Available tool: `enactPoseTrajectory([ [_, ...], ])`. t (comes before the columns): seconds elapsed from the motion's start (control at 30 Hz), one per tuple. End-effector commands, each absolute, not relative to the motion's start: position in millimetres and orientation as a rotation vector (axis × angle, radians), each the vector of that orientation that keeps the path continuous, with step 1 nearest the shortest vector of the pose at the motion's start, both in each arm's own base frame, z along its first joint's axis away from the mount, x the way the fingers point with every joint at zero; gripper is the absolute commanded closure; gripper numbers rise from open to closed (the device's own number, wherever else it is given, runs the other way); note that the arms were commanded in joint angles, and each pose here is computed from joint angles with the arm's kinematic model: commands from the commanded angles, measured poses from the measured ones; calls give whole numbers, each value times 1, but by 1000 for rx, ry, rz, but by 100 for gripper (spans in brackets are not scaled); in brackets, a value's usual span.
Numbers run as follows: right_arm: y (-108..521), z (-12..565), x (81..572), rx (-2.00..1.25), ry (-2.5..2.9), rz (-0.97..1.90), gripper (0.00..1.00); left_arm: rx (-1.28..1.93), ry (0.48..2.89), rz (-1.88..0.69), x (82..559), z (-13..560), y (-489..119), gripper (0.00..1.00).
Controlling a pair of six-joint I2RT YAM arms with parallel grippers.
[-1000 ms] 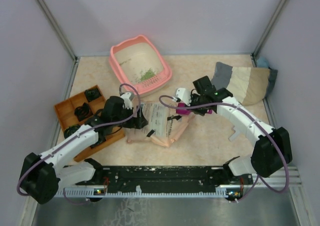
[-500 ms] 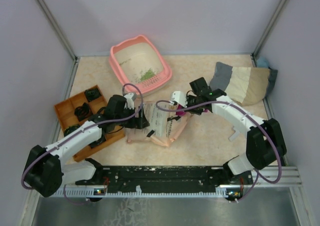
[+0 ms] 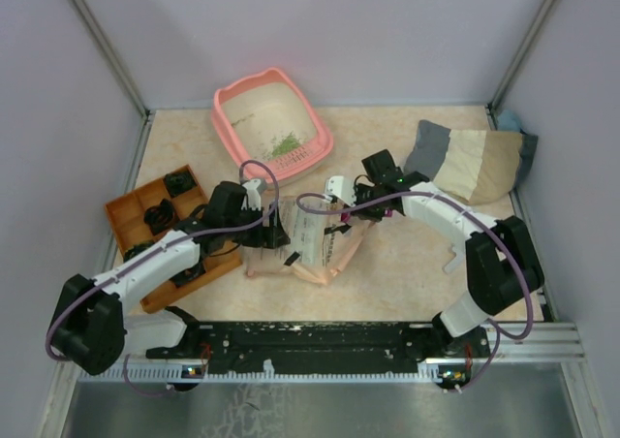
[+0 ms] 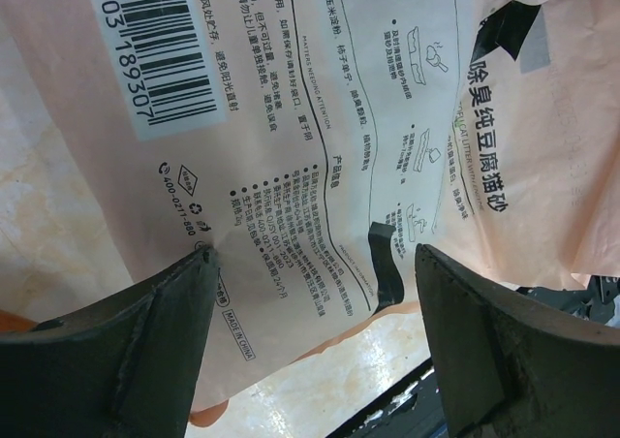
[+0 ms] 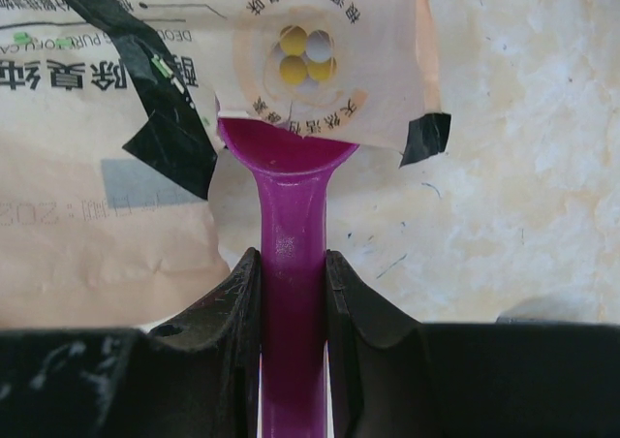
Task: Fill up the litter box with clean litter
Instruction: 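Scoop the cat litter from the cat litter bag.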
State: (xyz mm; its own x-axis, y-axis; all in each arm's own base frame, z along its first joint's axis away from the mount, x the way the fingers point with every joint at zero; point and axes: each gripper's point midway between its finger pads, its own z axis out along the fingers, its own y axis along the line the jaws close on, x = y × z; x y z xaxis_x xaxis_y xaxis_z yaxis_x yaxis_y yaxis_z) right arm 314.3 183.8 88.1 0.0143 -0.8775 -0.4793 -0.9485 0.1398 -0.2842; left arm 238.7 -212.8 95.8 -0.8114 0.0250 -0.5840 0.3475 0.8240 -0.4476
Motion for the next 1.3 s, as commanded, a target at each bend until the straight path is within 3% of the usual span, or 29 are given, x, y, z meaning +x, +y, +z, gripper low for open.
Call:
enactPoseTrajectory([
  [0.0, 215, 100, 322, -1753, 1761, 246, 100, 295, 2403, -806, 243, 106, -223, 14],
  [0.43, 238, 103, 321, -1642, 1755, 424, 100, 283, 2429, -835, 240, 99, -227, 18],
  [1.27, 184, 115, 315, -1395, 1837, 496, 100, 259, 2406, -761, 243, 96, -215, 22],
])
